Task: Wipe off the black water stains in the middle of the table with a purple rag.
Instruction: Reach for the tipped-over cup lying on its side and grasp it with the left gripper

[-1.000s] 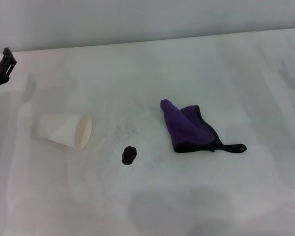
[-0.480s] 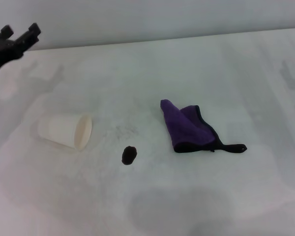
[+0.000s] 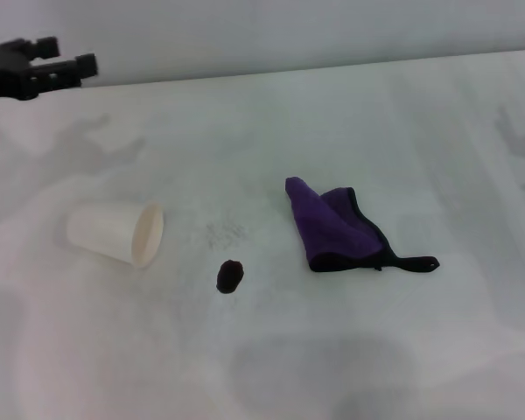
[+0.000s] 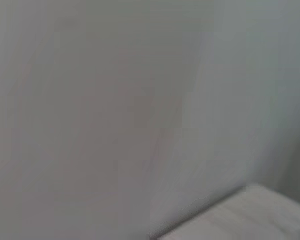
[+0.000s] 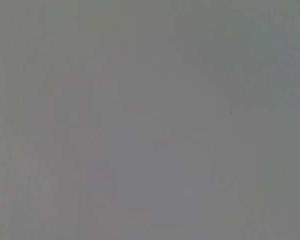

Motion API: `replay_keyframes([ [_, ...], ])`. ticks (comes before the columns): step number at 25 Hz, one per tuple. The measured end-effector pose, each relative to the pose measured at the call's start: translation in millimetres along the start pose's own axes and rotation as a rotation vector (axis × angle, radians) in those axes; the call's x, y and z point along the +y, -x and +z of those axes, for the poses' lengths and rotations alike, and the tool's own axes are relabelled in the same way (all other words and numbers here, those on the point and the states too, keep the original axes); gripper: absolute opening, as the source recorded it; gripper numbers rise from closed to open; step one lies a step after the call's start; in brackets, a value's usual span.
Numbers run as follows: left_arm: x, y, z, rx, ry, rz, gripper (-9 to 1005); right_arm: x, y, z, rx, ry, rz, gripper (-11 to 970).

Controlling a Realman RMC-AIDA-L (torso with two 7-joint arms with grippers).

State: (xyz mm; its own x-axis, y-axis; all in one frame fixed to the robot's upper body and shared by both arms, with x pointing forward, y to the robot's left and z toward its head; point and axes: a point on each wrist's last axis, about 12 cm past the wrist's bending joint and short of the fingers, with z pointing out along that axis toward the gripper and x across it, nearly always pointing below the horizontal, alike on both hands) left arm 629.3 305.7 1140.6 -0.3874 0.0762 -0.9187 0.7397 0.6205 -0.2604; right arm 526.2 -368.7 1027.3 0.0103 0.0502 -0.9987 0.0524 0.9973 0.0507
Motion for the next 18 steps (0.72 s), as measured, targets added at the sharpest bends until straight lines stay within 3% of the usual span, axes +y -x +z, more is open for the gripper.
replay_keyframes([
  [12, -12.6, 78.1, -27.0, 0.111, -0.066, 0.269, 877, -2.9, 2.7, 1.7, -0.008, -0.004, -0.011, 864],
  [18, -19.1, 91.1, -17.4, 0.305, -0.141, 0.462, 876, -2.8, 11.3, 10.2, -0.041, 0.007, -0.029, 863],
])
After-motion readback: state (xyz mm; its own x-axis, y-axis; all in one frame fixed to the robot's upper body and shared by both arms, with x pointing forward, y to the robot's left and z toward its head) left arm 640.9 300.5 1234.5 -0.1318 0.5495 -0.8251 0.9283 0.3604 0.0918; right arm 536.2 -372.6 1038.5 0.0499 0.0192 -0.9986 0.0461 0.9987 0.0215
